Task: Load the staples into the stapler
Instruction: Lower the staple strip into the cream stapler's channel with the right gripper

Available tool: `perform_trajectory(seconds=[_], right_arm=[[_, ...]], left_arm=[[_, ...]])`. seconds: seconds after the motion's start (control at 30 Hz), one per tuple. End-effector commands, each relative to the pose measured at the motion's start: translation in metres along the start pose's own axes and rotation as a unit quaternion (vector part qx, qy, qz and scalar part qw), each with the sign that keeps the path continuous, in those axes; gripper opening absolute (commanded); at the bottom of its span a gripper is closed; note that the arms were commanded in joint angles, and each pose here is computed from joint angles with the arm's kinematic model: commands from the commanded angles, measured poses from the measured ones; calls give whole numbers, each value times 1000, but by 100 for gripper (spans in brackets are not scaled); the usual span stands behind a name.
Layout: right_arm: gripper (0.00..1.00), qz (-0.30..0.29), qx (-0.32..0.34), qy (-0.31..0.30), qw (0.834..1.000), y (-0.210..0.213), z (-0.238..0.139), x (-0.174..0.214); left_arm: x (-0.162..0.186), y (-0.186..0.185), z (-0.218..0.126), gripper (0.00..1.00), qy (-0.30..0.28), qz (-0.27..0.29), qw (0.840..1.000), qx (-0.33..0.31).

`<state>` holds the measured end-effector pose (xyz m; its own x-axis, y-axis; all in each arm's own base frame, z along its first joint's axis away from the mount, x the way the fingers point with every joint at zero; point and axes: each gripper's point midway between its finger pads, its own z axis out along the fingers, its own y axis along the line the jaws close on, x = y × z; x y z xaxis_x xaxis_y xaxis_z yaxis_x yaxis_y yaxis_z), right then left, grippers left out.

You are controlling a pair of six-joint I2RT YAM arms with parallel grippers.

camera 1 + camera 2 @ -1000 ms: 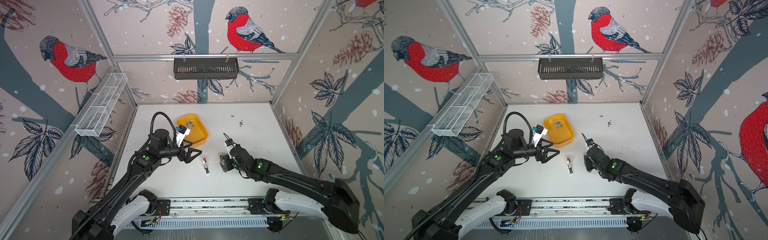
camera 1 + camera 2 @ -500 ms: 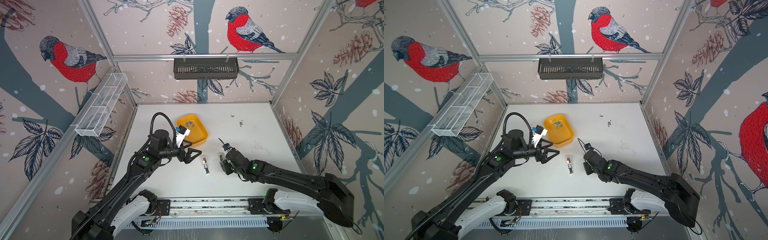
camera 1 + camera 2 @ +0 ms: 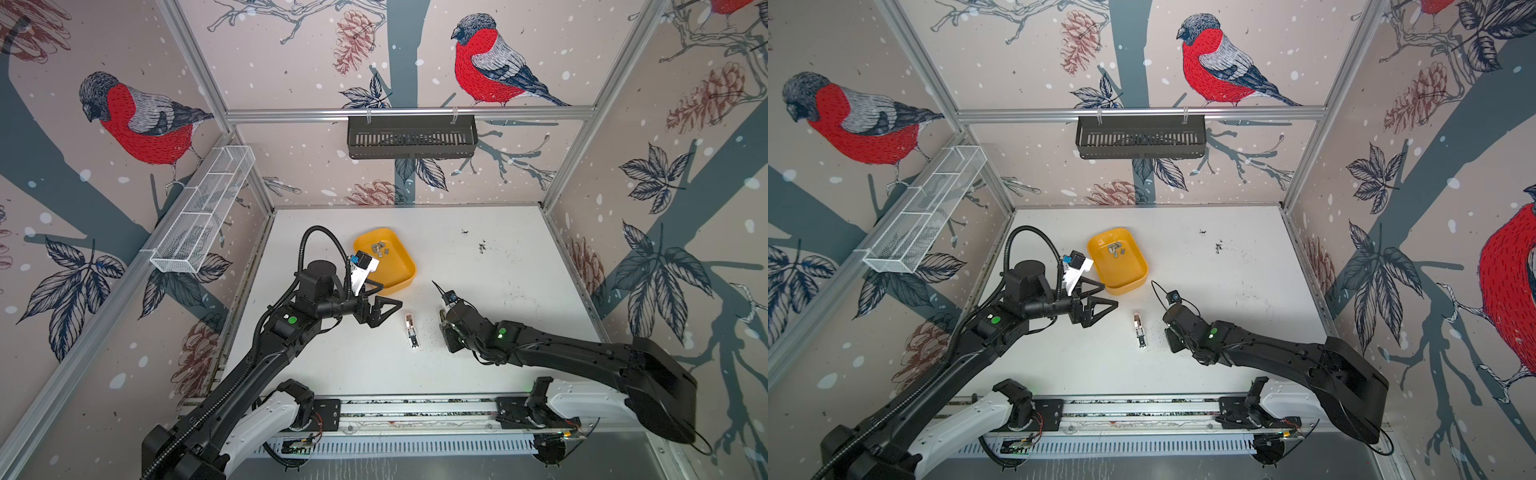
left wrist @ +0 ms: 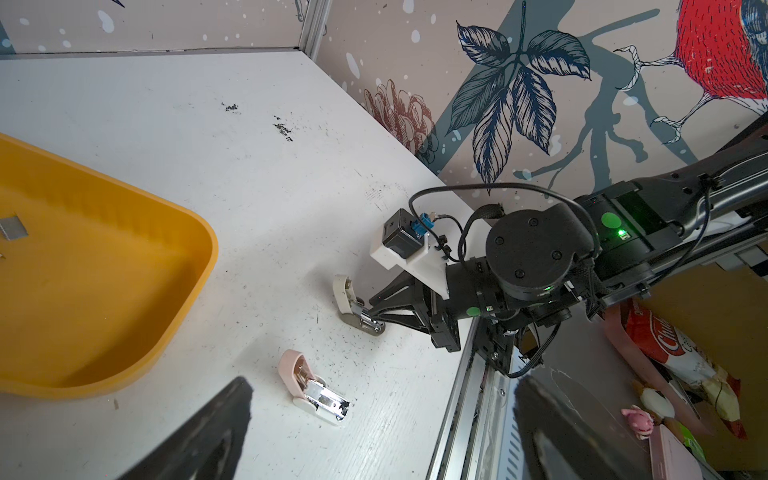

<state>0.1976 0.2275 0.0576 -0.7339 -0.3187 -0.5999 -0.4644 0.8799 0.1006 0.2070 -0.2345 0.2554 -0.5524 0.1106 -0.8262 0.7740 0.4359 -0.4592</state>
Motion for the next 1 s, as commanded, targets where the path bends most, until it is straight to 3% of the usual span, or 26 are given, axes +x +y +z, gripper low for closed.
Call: perform_trajectory(seconds=[0.0,0.97], right_arm=[[12,14,8,-12,1000,-3,0,-4],[11,21,15,-13,1000,-4,3,-2]], left_arm=[[-7,-1,0,98,-14,14,1000,2],[-7,0,0,98,-15,11,1000,-1]])
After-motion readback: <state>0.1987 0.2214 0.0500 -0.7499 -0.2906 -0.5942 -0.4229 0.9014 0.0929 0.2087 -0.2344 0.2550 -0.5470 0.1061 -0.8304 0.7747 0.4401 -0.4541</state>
